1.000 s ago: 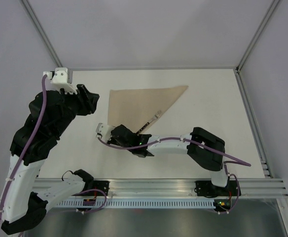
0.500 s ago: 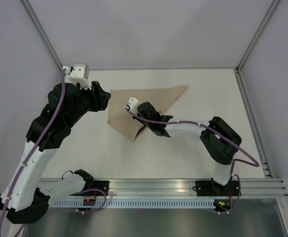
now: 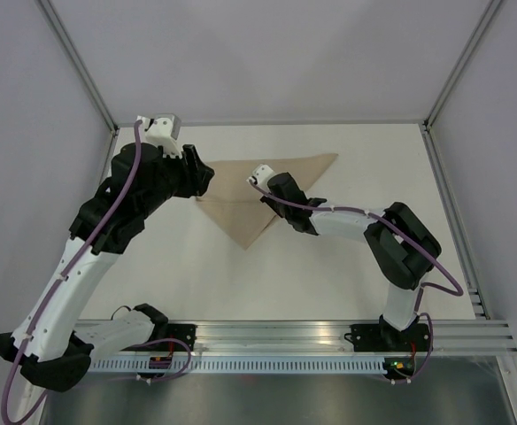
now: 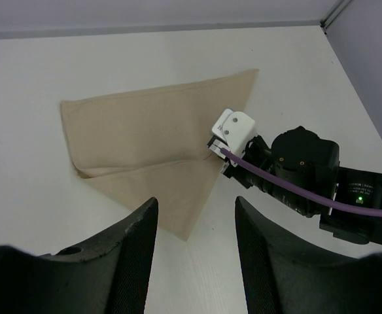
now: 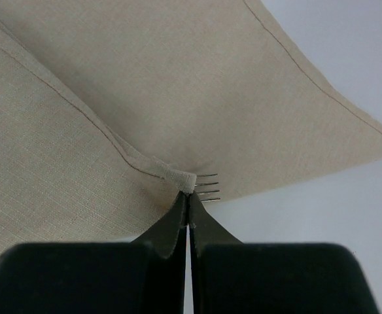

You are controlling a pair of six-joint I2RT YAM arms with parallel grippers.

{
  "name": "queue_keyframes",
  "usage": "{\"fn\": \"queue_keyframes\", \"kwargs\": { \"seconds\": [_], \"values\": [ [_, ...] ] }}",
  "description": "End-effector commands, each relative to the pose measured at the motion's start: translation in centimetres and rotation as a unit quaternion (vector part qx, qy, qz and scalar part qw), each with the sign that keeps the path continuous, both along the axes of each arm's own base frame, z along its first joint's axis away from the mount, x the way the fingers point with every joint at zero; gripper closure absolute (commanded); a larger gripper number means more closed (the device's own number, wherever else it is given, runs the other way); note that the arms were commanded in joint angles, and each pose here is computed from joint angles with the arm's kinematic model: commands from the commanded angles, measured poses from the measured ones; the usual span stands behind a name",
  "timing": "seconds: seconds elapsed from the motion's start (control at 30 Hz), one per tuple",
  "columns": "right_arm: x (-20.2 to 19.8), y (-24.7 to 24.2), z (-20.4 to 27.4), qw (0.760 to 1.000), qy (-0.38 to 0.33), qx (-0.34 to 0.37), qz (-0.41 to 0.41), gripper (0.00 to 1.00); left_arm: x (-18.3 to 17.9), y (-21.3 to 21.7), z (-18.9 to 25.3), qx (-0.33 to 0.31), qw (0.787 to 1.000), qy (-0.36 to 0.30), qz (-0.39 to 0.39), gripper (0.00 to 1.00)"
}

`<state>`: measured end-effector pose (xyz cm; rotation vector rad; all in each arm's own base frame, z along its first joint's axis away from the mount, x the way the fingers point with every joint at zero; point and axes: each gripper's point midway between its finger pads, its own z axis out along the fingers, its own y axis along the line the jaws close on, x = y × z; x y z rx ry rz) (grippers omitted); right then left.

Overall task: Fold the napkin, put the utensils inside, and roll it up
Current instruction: Fold the napkin

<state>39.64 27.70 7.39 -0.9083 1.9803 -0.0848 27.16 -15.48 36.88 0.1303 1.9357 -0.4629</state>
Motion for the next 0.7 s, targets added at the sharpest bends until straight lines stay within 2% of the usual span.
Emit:
{"fn": "queue_keyframes", "kwargs": {
  "seconds": [0.0, 0.33, 0.4, 0.53, 0.57, 0.67],
  "values": [
    [0.6, -0.8, 1.2, 1.000, -0.005, 0.016, -0.016, 1.00, 0.0, -1.4, -0.1, -0.060, 0.998, 0.025, 0.003, 0.45],
    [0.9, -1.9, -0.3, 1.000, 0.011, 0.008, -0.027, 1.00, 0.2, -1.7, -1.4, -0.058, 0.998, 0.037, -0.001, 0.45],
    [0.9, -1.8, -0.6, 1.000, 0.014, 0.006, -0.026, 0.96, 0.2, -1.8, -1.6, -0.057, 0.998, 0.039, -0.002, 0.45],
    [1.1, -1.7, -0.8, 0.999, 0.021, 0.000, -0.026, 0.78, 0.2, -1.9, -2.2, -0.056, 0.997, 0.044, -0.003, 0.45],
    [1.4, -1.6, -0.5, 0.999, 0.018, 0.000, -0.029, 0.68, 0.2, -1.9, -2.4, -0.055, 0.997, 0.047, -0.004, 0.45],
    [2.0, -1.7, 0.2, 0.999, 0.018, 0.003, -0.033, 0.54, 0.3, -2.0, -2.8, -0.053, 0.997, 0.050, -0.005, 0.45]
  ]
}}
